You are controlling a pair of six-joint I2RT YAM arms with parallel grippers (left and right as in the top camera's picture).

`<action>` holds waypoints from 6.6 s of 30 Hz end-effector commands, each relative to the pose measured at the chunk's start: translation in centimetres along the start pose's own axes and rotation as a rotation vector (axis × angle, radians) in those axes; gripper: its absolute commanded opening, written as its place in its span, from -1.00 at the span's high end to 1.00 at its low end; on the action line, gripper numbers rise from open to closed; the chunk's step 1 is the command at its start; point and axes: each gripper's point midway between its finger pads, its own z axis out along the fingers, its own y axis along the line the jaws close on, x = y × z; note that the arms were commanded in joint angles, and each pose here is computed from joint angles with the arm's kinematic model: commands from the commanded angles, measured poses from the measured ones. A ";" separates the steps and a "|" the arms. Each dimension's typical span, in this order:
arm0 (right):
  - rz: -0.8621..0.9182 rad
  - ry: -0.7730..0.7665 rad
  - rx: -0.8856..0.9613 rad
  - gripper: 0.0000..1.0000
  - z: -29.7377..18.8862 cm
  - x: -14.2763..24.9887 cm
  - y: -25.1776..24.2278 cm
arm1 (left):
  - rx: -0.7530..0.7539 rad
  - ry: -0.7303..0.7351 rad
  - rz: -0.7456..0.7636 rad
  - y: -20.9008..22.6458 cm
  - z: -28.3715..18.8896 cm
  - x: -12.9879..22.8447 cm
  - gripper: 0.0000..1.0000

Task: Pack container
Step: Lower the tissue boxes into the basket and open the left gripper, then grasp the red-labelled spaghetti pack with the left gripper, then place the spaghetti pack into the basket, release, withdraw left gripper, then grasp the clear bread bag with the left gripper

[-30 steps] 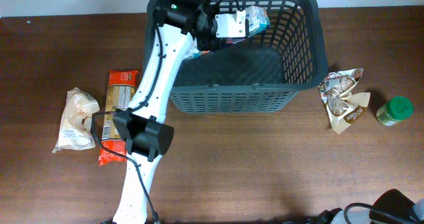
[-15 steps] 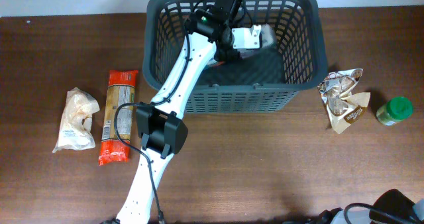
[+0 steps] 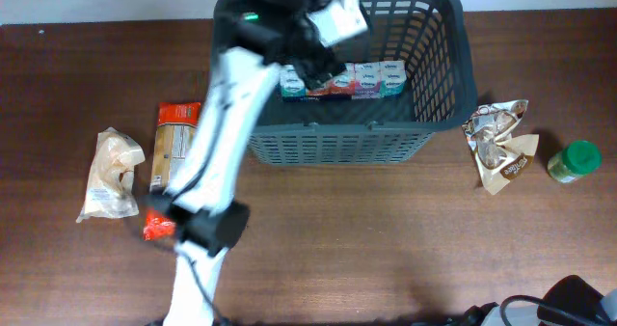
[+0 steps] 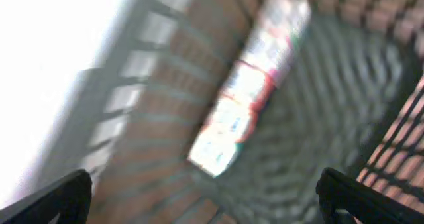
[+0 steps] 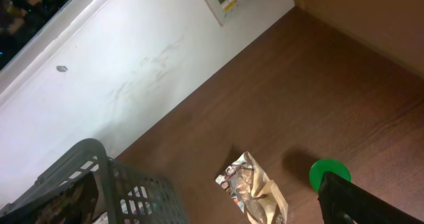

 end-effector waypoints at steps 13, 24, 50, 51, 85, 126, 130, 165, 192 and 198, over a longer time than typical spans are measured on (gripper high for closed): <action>-0.004 -0.001 0.000 -0.98 0.1 -0.1 -0.1 | -0.294 0.245 -1.074 11.6 -14.4 23.0 -0.99; -0.004 -0.001 0.000 -0.98 0.1 -0.1 -0.1 | 0.019 0.668 -1.104 4.9 0.0 36.1 -0.99; -0.004 -0.001 -0.001 -0.98 0.1 -0.1 -0.1 | 0.145 0.753 -1.106 -4.5 10.5 44.5 0.96; -0.004 -0.001 0.000 -0.98 0.1 -0.1 -0.1 | 0.143 0.756 -1.115 -4.5 10.4 44.5 0.96; -0.004 -0.001 0.000 -0.98 0.1 -0.1 -0.1 | -0.304 -0.342 0.391 5.2 -16.0 -4.3 0.96; -0.004 -0.001 0.000 -0.98 0.1 -0.1 -0.1 | -0.370 -0.124 -0.382 6.9 -15.7 2.2 -0.99; -0.004 -0.001 0.000 -0.97 0.1 -0.1 -0.1 | -0.507 -0.109 -0.532 10.2 -22.0 7.9 -0.99; -0.004 -0.001 0.000 -0.97 0.1 -0.1 -0.1 | 0.113 0.811 -1.161 2.4 5.1 52.8 -0.99; -0.004 -0.001 0.000 -0.98 0.1 -0.1 -0.1 | -0.152 0.461 -1.288 15.0 -7.3 40.5 0.97; -0.004 -0.001 0.000 -0.98 0.1 -0.1 -0.1 | -0.215 -0.089 -1.055 19.7 -15.2 27.6 0.97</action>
